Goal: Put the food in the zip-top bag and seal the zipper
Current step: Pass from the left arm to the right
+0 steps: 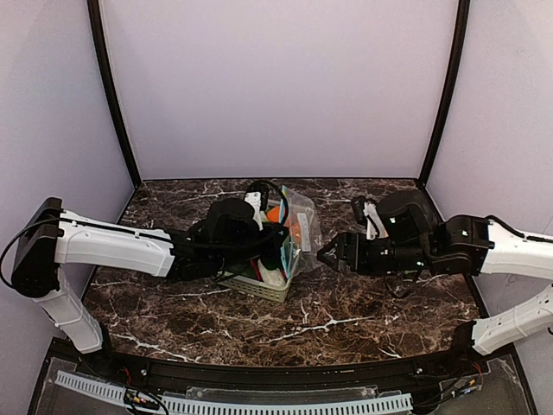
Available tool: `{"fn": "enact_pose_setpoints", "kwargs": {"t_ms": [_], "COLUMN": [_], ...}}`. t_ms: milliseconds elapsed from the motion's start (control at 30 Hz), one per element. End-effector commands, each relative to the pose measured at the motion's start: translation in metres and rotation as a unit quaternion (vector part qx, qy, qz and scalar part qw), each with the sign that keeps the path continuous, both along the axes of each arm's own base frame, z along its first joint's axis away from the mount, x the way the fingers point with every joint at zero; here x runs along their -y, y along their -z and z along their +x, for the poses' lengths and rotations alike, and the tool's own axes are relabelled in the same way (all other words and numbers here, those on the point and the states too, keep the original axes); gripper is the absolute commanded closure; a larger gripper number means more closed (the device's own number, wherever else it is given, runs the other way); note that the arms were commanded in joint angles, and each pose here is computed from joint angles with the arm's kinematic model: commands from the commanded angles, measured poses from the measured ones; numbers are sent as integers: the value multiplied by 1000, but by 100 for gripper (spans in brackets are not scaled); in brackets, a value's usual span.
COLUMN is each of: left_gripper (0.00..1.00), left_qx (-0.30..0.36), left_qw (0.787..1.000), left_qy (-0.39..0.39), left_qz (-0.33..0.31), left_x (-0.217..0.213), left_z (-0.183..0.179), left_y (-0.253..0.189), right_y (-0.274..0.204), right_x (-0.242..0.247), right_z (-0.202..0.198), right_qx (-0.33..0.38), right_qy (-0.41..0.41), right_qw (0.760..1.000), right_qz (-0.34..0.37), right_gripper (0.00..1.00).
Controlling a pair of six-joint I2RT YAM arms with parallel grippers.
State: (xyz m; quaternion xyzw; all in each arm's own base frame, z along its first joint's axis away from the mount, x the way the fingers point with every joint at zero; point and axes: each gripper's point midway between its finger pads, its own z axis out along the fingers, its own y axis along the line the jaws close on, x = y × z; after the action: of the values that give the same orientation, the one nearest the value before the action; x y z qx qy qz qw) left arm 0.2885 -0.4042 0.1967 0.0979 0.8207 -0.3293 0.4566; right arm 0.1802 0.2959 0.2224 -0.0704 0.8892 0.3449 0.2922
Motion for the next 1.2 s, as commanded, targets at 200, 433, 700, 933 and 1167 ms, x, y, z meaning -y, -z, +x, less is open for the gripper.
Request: {"fn": "enact_pose_setpoints", "kwargs": {"t_ms": [200, 433, 700, 933, 1167], "left_gripper": [99, 99, 99, 99, 99], "left_qx": [3, -3, -4, 0, 6], "left_qw": [994, 992, 991, 988, 984], "left_qy": [-32, -32, -35, -53, -72], "left_qz": [-104, -120, -133, -146, -164], "left_x": [-1, 1, 0, -6, -13], "left_z": [-1, -3, -5, -7, -6], "left_y": [-31, -29, -30, -30, -32], "right_y": [0, 11, 28, 48, 70], "right_x": [-41, -49, -44, -24, -14], "right_z": [26, 44, 64, 71, 65], "right_qx": [57, 75, 91, 86, 58], "right_qy": [56, 92, 144, 201, 218], "right_qw": [995, 988, 971, 949, 946], "right_qz": [-57, -97, -166, -227, -231], "right_gripper": [20, 19, 19, 20, 33]}}
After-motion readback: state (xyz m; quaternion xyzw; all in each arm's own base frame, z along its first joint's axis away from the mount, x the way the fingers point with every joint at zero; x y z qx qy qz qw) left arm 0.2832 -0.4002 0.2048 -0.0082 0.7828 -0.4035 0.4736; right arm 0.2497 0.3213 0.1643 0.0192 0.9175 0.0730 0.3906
